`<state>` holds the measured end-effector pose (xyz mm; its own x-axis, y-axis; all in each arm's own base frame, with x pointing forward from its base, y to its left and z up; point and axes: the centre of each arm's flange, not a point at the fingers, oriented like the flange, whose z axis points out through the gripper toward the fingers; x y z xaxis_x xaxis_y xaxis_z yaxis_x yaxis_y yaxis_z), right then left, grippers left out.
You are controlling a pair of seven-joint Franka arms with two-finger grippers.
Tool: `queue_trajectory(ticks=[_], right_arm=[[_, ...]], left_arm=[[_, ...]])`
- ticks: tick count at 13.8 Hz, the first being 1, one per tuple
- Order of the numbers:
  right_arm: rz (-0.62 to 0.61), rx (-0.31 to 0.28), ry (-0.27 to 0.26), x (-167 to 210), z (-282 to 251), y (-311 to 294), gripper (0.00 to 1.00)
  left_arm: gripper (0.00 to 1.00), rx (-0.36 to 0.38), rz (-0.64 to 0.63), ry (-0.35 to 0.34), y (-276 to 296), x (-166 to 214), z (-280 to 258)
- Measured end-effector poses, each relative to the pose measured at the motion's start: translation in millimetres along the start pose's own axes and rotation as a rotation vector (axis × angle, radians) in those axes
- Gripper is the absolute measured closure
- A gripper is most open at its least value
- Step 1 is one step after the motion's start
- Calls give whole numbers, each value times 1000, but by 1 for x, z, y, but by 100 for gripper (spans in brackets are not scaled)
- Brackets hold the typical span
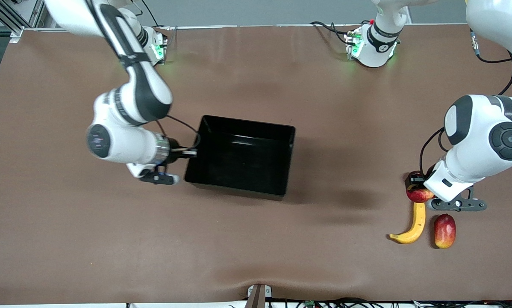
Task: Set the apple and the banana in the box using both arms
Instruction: 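Slide the box toward the fruit with the right gripper while the left gripper lifts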
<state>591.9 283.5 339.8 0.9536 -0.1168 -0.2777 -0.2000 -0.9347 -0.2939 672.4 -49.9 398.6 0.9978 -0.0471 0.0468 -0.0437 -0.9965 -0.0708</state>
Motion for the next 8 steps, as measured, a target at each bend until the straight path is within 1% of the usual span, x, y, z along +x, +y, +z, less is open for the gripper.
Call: queue_trajectory(ticks=[3,4,6,8], right_arm=[[60,-15,35,-11,57,-39,94],[80,-20,42,-16,75,-53,94],[98,-35,38,-26,108,-81,94],[108,-31,57,-31,135,-103,94]], left_arm=[[36,-1,3,-1,2,0,0],[36,-2,4,0,3,0,0],[36,-9,1,-1,6,0,-1],[36,-21,5,-6,15,-1,1]])
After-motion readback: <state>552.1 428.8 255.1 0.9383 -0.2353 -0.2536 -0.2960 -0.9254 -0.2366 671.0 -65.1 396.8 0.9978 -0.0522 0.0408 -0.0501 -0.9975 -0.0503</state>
